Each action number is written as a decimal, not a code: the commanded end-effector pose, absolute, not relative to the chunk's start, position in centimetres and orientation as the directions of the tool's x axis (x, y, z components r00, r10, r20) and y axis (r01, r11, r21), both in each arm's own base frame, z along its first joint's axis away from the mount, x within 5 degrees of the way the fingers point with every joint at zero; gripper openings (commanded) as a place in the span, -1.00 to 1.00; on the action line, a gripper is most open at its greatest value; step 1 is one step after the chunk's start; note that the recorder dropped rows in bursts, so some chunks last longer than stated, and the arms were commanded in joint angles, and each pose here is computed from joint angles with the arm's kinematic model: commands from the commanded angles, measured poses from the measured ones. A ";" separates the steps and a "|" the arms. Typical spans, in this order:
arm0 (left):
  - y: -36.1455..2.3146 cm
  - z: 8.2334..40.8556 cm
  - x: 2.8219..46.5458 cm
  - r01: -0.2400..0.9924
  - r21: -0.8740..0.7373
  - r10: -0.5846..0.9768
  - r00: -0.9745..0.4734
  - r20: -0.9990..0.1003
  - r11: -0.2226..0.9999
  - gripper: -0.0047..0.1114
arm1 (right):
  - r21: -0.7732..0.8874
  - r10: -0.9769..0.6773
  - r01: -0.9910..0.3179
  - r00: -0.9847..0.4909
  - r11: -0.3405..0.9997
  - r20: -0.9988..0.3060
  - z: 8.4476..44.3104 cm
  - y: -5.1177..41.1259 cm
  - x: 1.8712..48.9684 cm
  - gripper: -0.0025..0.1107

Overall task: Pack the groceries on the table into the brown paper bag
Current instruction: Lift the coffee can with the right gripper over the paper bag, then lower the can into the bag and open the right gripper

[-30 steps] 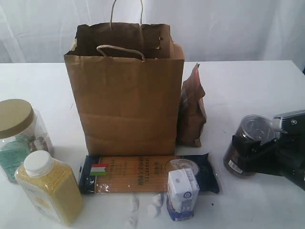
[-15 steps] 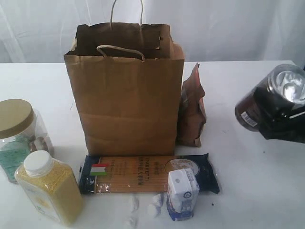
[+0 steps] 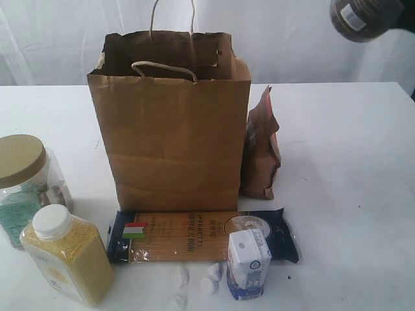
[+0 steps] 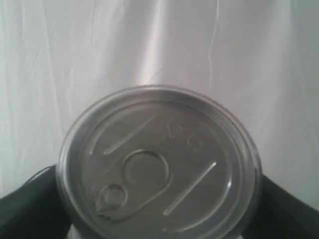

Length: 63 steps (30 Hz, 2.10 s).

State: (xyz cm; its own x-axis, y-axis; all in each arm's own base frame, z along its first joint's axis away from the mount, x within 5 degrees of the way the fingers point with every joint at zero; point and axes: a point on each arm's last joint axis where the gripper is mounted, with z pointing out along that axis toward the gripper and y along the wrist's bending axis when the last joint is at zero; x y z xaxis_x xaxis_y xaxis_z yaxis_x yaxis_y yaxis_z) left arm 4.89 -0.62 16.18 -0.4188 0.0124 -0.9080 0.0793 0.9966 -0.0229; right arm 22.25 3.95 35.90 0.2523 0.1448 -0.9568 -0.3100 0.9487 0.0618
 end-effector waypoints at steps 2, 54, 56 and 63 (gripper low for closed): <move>-0.7 16.0 4.9 0.089 -0.028 0.012 -0.420 -0.907 0.996 -0.92 | 0.038 0.194 -0.493 0.269 0.869 -0.943 38.1 5.9 25.1 -0.96; -0.7 16.0 4.9 0.089 -0.028 0.012 -0.420 -0.907 0.996 -0.92 | -0.112 0.034 -0.843 0.152 0.525 -0.988 30.6 24.1 34.8 -0.94; -0.7 16.0 4.9 0.089 -0.028 0.012 -0.420 -0.907 0.996 -0.92 | -0.117 0.019 -0.835 0.150 0.538 -0.988 30.8 24.1 35.0 -0.84; -0.7 16.0 4.9 0.089 -0.028 0.012 -0.420 -0.907 0.996 -0.92 | -0.115 0.007 -0.832 0.141 0.543 -0.990 30.6 24.0 35.0 -0.12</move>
State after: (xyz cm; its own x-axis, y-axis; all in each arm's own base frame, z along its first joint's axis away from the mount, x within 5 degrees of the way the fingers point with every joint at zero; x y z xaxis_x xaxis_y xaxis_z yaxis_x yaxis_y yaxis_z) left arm 4.89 -0.62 16.18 -0.4188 0.0124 -0.9080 0.0793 0.9966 -0.0229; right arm 35.21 24.00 29.48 0.1097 -0.0387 -0.9932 -0.8267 0.5512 -0.1128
